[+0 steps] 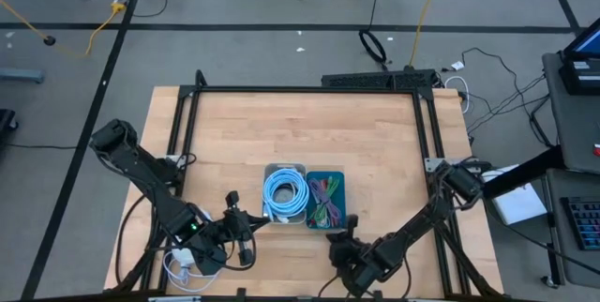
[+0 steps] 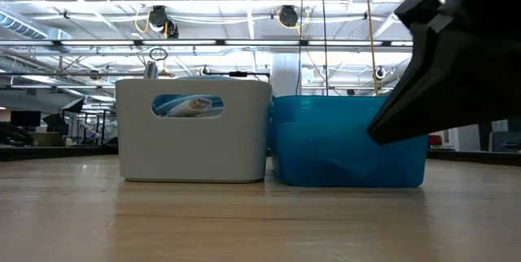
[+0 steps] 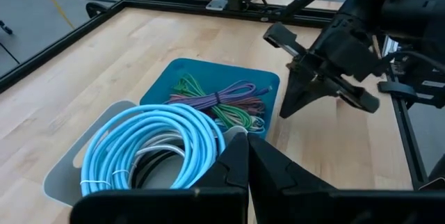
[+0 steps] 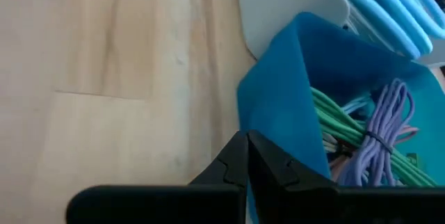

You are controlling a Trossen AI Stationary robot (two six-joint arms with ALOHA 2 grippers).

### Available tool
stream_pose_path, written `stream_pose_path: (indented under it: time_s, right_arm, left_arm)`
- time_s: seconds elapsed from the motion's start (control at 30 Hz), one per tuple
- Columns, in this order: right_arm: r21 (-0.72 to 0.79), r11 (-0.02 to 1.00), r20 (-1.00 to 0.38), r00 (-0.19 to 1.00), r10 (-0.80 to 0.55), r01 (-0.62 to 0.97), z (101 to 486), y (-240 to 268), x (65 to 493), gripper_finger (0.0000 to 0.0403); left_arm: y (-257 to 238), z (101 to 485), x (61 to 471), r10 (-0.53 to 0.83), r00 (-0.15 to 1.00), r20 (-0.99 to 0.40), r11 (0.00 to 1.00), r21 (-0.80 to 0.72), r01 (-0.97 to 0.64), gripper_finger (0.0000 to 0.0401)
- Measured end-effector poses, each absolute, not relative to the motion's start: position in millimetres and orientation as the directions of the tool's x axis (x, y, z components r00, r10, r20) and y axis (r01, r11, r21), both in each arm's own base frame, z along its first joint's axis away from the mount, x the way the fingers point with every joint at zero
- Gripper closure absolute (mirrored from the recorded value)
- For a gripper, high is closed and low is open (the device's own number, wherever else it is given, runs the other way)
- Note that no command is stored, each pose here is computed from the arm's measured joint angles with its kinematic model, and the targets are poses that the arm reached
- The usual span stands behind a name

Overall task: Pick & Place USB Port
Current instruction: Adjust the bins

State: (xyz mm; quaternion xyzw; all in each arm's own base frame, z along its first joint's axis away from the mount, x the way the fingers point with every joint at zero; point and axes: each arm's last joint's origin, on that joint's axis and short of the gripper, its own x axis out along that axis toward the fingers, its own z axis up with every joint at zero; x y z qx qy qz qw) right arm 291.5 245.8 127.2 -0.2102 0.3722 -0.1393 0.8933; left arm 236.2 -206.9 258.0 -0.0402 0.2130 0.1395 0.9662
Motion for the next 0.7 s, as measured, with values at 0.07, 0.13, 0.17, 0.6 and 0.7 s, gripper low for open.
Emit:
stream_pose_path:
  time_s: [0.07, 0.13, 0.17, 0.6, 0.7]
  right_arm:
    - [-0.484, 0.869, -0.608, 0.677, -0.415, 0.097, 125.1, 241.9, 292.4, 0.0403]
    - [-0.492, 0.865, -0.61, 0.669, -0.425, 0.101, 122.6, 238.0, 292.7, 0.0403]
    - [-0.493, 0.864, -0.611, 0.665, -0.429, 0.104, 121.6, 236.5, 292.7, 0.0403]
    - [-0.505, 0.853, -0.593, 0.667, -0.452, 0.129, 116.4, 229.5, 293.6, 0.0403]
    - [-0.501, 0.855, -0.591, 0.669, -0.45, 0.132, 116.7, 228.7, 295.5, 0.0403]
  left_arm:
    - [-206.9, 258.0, 236.2, 0.252, 0.87, -0.423, 0.958, -0.018, -0.287, 0.0401]
    - [-206.9, 258.0, 236.2, 0.252, 0.87, -0.423, 0.958, -0.018, -0.287, 0.0401]
    - [-206.9, 258.0, 236.2, 0.252, 0.87, -0.423, 0.958, -0.018, -0.287, 0.0401]
    - [-206.9, 258.0, 236.3, 0.249, 0.87, -0.425, 0.959, -0.02, -0.284, 0.0401]
    - [-206.9, 258.0, 236.3, 0.249, 0.87, -0.425, 0.958, -0.021, -0.285, 0.0401]
